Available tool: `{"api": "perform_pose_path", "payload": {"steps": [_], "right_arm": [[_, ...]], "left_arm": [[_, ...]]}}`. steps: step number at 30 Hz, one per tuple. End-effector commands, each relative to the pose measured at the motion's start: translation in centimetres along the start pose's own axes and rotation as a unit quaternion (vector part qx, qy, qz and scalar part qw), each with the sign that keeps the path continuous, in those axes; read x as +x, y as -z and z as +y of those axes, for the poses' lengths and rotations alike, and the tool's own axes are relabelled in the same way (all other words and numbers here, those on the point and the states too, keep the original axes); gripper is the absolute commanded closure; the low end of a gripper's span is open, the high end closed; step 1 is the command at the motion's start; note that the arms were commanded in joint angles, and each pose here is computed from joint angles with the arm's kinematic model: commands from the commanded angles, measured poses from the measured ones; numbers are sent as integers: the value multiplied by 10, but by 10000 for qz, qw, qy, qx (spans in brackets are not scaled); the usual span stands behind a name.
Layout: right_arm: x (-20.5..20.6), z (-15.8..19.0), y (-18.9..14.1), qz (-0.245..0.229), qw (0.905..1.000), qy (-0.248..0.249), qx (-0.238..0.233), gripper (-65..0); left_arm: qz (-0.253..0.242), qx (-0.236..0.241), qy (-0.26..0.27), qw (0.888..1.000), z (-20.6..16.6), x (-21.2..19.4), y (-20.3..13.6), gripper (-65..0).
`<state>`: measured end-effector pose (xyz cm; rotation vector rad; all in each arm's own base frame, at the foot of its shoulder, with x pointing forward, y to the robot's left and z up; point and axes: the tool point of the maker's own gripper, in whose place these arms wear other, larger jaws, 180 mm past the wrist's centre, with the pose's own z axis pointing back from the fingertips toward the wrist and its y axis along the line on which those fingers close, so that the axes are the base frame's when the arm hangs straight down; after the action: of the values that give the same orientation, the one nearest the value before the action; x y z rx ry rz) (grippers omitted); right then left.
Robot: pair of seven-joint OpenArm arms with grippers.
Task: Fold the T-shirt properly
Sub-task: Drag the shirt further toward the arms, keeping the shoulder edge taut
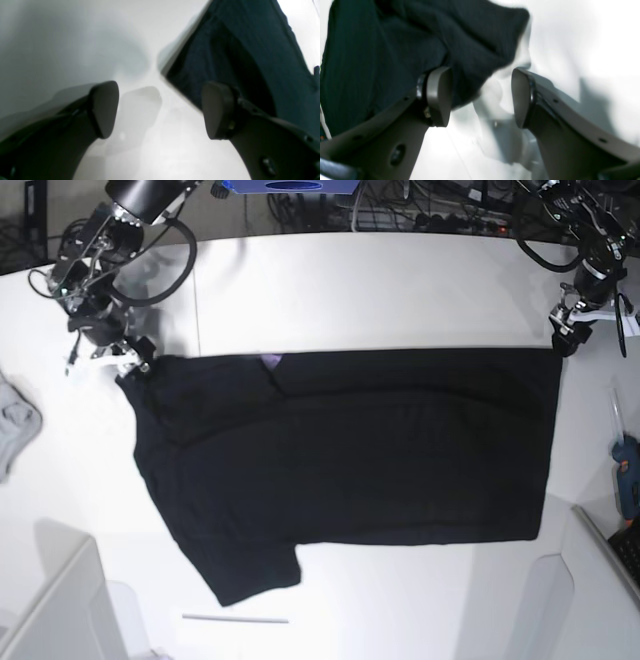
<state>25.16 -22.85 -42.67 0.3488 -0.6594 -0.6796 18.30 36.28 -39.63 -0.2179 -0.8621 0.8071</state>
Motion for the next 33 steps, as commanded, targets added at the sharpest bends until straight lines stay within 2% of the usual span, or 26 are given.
{"api": "perform_pose_path", "payload": {"steps": [1, 4, 8, 21, 22, 25, 28, 30, 33], "right_arm": [[12, 6, -1, -187, 9998, -63, 100, -354], [13, 6, -1, -194, 9997, -63, 100, -354], [10, 5, 1, -141, 9998, -28, 97, -353], [8, 5, 4, -104, 9999, -18, 117, -350], [8, 5, 4, -104, 9999, -18, 117, -350], [8, 5, 4, -111, 9999, -18, 117, -350], [10, 5, 4, -157, 9998, -18, 117, -350], [15, 5, 3, -288, 9995, -16, 117, -348], [13, 4, 6, -293, 9995, 25, 136, -348]], "left_arm": [[-168, -98, 123, 9997, -6, 13, 1, -492], [10, 25, 383, 9993, -9, 8, 11, -492], [-104, 70, 616, 9980, -19, 14, 22, -492], [167, -50, 144, 9997, -21, -3, 50, -479], [175, -66, 146, 9997, -22, -4, 51, -454], [328, -177, 309, 9988, -34, -11, 56, -301], [358, -202, 312, 9987, -37, -13, 58, -176], [351, -215, 304, 9987, -38, -13, 58, -130], [356, -220, 319, 9986, -38, -13, 59, -109]]}}
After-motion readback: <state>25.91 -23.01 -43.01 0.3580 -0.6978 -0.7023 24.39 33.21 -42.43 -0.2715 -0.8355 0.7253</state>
